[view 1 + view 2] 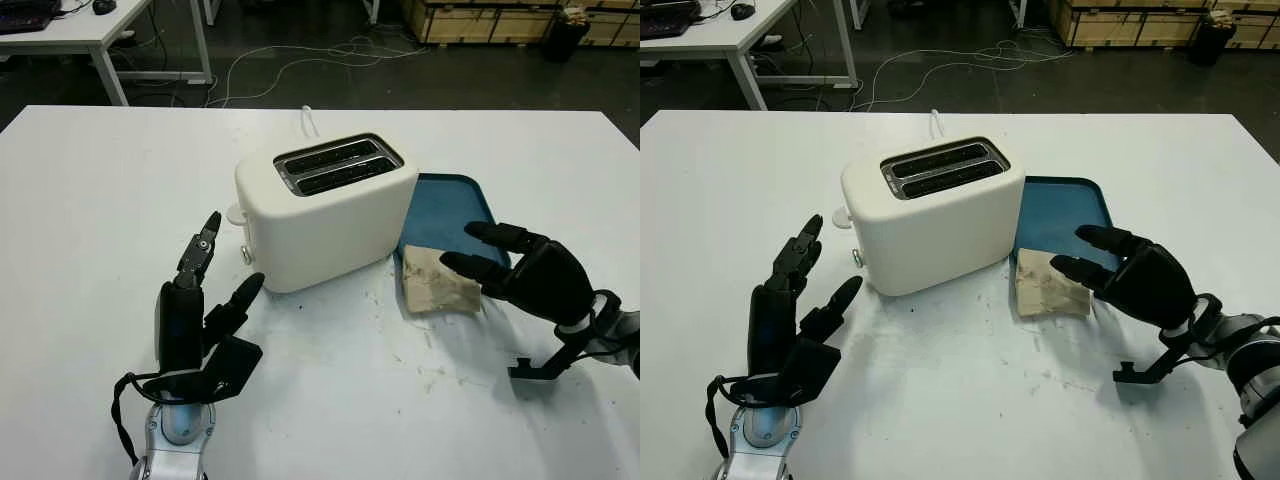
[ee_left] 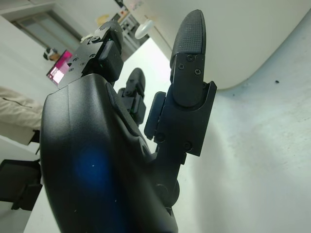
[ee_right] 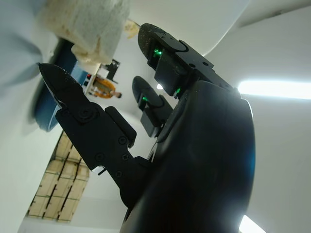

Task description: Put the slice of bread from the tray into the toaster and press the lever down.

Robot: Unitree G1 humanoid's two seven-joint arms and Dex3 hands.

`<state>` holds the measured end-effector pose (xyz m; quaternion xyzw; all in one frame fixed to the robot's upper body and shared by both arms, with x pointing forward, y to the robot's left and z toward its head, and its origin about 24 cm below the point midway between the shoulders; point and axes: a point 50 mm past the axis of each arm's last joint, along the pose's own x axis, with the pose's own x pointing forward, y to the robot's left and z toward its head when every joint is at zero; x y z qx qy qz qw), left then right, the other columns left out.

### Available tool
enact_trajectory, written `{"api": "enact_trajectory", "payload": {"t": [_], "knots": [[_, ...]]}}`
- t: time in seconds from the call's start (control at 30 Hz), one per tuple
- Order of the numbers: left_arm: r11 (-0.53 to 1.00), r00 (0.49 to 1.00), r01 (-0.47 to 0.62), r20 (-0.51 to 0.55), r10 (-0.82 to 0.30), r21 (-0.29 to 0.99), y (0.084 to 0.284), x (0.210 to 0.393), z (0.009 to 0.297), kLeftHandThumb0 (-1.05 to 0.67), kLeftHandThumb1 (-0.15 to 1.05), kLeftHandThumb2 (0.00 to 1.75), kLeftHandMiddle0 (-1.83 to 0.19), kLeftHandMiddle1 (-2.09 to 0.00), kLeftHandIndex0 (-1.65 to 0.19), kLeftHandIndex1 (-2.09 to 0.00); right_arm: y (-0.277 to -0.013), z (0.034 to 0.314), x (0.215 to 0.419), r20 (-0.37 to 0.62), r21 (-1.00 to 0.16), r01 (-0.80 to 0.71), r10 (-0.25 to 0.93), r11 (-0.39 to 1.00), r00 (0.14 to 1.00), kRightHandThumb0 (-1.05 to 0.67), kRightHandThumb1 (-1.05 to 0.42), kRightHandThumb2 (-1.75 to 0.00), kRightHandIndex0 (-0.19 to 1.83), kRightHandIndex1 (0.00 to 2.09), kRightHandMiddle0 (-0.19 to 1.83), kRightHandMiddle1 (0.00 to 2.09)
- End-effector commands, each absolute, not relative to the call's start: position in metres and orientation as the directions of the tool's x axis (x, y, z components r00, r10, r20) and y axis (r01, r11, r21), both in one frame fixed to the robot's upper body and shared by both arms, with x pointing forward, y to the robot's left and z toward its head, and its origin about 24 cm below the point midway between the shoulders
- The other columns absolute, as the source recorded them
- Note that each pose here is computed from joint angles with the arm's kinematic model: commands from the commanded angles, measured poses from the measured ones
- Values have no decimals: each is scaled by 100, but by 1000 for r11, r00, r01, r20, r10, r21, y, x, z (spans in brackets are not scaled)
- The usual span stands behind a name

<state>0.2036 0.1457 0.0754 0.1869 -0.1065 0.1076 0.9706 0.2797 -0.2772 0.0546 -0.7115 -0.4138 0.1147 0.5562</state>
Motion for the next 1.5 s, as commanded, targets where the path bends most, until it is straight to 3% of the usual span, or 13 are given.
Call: {"api": "enact_trajectory", "payload": {"t": [0.0,0.47,0.67,0.77,0.93,1.17,1.33,1.47], "knots": [[902,953,-253,254,168,350,147,203,77,-63,92,27,-45,0,-34,0,-269,47,277,298,-903,429,726,5,620,-30,-37,0,72,1,85,3],[905,952,-251,256,167,343,145,204,79,-64,92,26,-46,-1,-35,0,-256,40,278,313,-910,411,731,49,606,-27,-36,0,75,4,83,0],[900,953,-254,251,170,354,144,203,79,-65,92,27,-46,0,-35,0,-254,40,279,316,-911,408,728,55,609,-24,-35,0,78,7,91,4],[903,952,-256,254,173,346,144,203,79,-64,92,26,-46,-1,-35,0,-253,40,280,350,-894,443,721,66,598,-10,-40,-1,93,14,114,8],[903,953,-250,253,166,349,145,203,79,-63,92,27,-45,0,-35,0,-256,41,281,306,-913,406,726,40,616,3,-42,0,122,18,141,6],[902,953,-253,251,170,349,144,203,79,-64,92,27,-45,0,-34,0,-259,44,281,280,-919,393,733,18,620,-4,-42,0,143,14,146,2],[902,952,-256,252,173,348,144,203,79,-64,92,27,-46,0,-35,0,-259,46,282,280,-924,382,728,27,626,-2,-43,-1,148,14,146,1],[906,953,-253,249,172,340,143,204,78,-63,92,26,-46,0,-35,0,-258,48,282,311,-920,386,719,65,622,-14,-45,-1,153,15,151,2]]}}
